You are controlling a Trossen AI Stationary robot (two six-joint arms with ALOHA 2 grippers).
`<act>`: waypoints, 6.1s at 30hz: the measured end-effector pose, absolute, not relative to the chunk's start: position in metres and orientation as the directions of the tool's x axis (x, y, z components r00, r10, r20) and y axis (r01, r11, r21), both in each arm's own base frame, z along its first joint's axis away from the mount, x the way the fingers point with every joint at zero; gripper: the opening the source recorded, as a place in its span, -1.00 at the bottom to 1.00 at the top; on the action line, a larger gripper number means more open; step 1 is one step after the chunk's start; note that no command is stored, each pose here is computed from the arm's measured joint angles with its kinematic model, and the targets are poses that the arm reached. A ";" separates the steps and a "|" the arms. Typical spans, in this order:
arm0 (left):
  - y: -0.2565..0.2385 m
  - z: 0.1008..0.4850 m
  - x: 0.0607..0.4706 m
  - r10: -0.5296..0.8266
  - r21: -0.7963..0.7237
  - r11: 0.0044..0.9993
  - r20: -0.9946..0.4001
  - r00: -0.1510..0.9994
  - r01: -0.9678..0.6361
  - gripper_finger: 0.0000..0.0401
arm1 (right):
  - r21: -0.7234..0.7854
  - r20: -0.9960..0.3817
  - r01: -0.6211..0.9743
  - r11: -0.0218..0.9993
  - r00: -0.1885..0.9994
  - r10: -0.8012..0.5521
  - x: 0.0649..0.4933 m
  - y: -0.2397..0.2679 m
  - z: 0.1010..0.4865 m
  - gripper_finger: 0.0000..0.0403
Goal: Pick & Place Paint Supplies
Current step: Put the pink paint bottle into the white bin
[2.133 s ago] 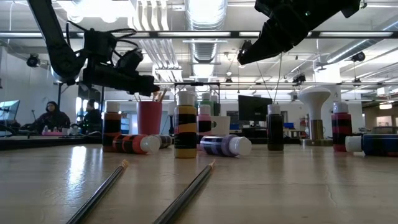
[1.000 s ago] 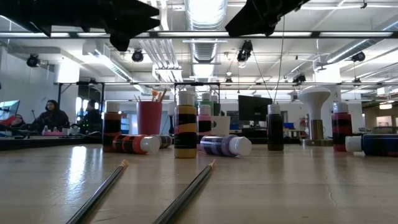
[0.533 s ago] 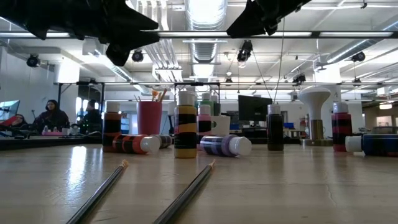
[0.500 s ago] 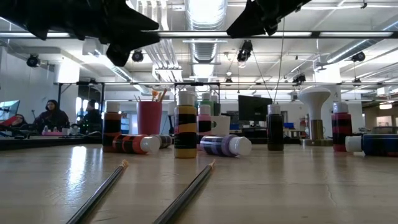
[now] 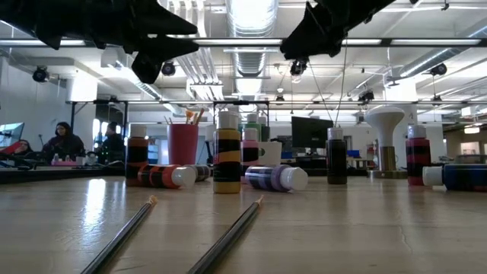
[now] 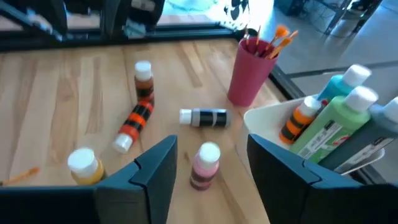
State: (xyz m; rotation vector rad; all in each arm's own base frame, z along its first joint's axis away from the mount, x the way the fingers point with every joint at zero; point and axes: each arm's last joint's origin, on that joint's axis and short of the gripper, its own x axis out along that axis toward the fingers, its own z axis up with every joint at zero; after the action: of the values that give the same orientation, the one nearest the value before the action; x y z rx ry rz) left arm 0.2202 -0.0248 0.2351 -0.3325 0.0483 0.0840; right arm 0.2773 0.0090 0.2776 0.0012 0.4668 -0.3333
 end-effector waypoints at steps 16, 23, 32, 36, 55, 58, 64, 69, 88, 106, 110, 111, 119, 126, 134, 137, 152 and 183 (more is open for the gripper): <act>-0.025 0.232 0.220 0.068 -0.335 0.938 -0.081 0.994 -0.091 -0.20 | -0.107 -0.541 0.291 0.951 0.785 -0.301 0.310 0.010 0.223 -0.05; -0.025 0.232 0.220 0.068 -0.335 0.938 -0.082 0.994 -0.092 -0.20 | -0.068 -0.540 0.264 0.962 0.801 -0.258 0.323 0.003 0.210 0.02; -0.025 0.231 0.219 0.067 -0.333 0.938 -0.092 0.993 -0.094 -0.20 | -0.063 -0.530 0.344 0.937 0.784 -0.323 0.335 -0.024 0.192 0.17; -0.025 0.231 0.219 0.068 -0.333 0.938 -0.092 0.993 -0.095 -0.20 | -0.051 -0.541 0.383 0.922 0.766 -0.348 0.339 -0.036 0.184 0.23; -0.025 0.230 0.219 0.068 -0.332 0.938 -0.094 0.993 -0.096 -0.20 | 0.016 -0.541 0.382 0.924 0.780 -0.313 0.348 -0.047 0.168 0.20; -0.025 0.230 0.219 0.068 -0.332 0.938 -0.094 0.993 -0.096 -0.20 | 0.017 -0.538 0.382 0.924 0.783 -0.313 0.349 -0.047 0.169 0.18; -0.025 0.230 0.219 0.068 -0.332 0.938 -0.095 0.993 -0.096 -0.20 | 0.033 -0.530 0.372 0.928 0.793 -0.299 0.349 -0.046 0.170 0.20; -0.025 0.230 0.219 0.068 -0.332 0.938 -0.094 0.993 -0.096 -0.20 | 0.035 -0.529 0.374 0.927 0.794 -0.300 0.349 -0.047 0.170 0.27; -0.025 0.230 0.219 0.068 -0.340 0.935 -0.098 0.993 -0.098 -0.20 | 0.012 -0.573 0.368 0.930 0.765 -0.295 0.356 -0.050 0.151 0.18; -0.025 0.229 0.219 0.067 -0.340 0.935 -0.107 0.992 -0.100 -0.20 | 0.004 -0.580 0.368 0.930 0.758 -0.298 0.357 -0.051 0.148 0.27; -0.025 0.229 0.219 0.067 -0.340 0.935 -0.106 0.992 -0.100 -0.20 | 0.004 -0.580 0.373 0.928 0.757 -0.302 0.357 -0.053 0.148 0.29; -0.025 0.229 0.219 0.067 -0.340 0.935 -0.107 0.992 -0.100 -0.20 | 0.004 -0.580 0.374 0.927 0.756 -0.303 0.357 -0.053 0.148 0.28; -0.025 0.229 0.219 0.067 -0.340 0.935 -0.107 0.992 -0.100 -0.20 | 0.004 -0.580 0.378 0.926 0.755 -0.306 0.356 -0.055 0.148 0.10; -0.025 0.229 0.219 0.067 -0.340 0.935 -0.107 0.992 -0.100 -0.20 | 0.011 -0.579 0.382 0.924 0.756 -0.305 0.356 -0.055 0.148 0.03; -0.025 0.229 0.219 0.067 -0.339 0.935 -0.108 0.992 -0.100 -0.20 | 0.013 -0.578 0.383 0.924 0.756 -0.305 0.356 -0.055 0.148 0.17; -0.025 0.229 0.219 0.067 -0.339 0.935 -0.108 0.992 -0.100 -0.20 | 0.013 -0.578 0.382 0.924 0.757 -0.305 0.356 -0.055 0.149 0.24; -0.025 0.228 0.219 0.067 -0.337 0.936 -0.115 0.991 -0.103 -0.20 | -0.003 -0.565 0.380 0.925 0.762 -0.315 0.359 -0.056 0.153 0.27; -0.025 0.228 0.219 0.068 -0.336 0.936 -0.123 0.990 -0.106 -0.20 | -0.032 -0.422 0.441 0.897 0.807 -0.412 0.317 -0.066 0.246 -0.45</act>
State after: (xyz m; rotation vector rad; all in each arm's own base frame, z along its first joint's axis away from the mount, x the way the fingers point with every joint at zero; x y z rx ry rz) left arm 0.2190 -0.0248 0.2276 -0.3487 0.1098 0.0888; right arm 0.3175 -0.0660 0.2458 0.0685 0.4358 -0.4565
